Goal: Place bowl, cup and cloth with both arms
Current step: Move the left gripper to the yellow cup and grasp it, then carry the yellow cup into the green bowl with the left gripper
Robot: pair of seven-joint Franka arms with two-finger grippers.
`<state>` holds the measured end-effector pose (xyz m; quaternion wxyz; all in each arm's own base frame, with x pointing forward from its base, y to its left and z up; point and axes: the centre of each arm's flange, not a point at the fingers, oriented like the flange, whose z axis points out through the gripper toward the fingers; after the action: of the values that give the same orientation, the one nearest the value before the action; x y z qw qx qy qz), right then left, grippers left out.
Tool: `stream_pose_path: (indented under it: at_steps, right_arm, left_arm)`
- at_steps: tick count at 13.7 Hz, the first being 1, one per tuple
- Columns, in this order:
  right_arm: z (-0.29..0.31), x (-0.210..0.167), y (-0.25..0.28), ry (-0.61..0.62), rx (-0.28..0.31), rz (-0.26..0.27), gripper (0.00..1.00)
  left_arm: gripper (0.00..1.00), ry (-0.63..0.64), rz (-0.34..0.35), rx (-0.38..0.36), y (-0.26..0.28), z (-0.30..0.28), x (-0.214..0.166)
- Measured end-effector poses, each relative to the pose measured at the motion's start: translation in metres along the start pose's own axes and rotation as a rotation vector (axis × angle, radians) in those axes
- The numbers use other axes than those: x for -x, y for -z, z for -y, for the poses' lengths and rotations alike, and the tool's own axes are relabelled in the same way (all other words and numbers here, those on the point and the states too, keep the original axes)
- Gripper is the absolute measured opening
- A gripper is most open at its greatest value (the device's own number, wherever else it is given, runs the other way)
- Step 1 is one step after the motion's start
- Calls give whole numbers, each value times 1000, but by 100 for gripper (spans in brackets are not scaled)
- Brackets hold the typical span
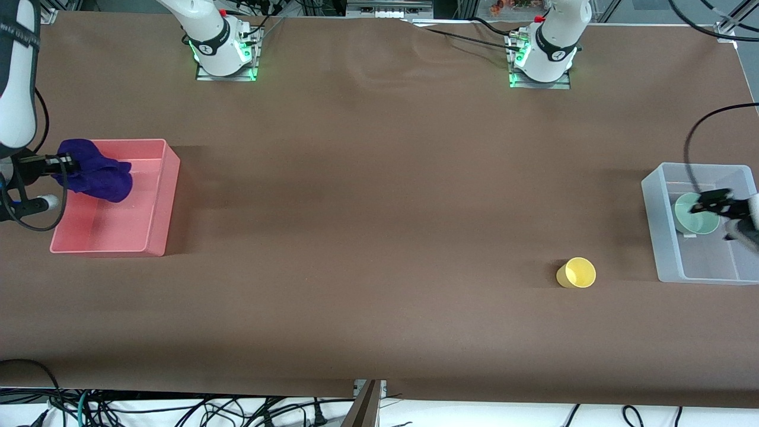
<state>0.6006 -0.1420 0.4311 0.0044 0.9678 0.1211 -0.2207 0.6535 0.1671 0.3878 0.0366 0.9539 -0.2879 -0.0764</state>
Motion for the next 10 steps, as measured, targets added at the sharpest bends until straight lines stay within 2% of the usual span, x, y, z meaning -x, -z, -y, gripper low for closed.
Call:
stream_pose_path:
  at_steps: [2,5,7,8,9,10]
  right_arm:
    - [-17,-8,-34,-2,8,2,10]
    - [-33,-19,-87,5,19,-7,10]
    - [-39,-24,-118,2,25,-12,10]
    - [-40,-26,-130,2,26,-11,10]
    - [-40,-28,-138,2,27,-10,15]
    - [-40,-30,-141,0,22,-16,25]
  left_arm:
    - [100,98,-2,21,-28,-36,-49]
    - [100,214,-53,-4,-86,-56,-101]
    - [87,280,-114,-28,-112,-54,-119]
    - [85,323,-141,-20,-124,-53,-126]
    - [77,367,-159,9,-136,-54,-130]
    - [67,406,-170,48,-148,-56,-134]
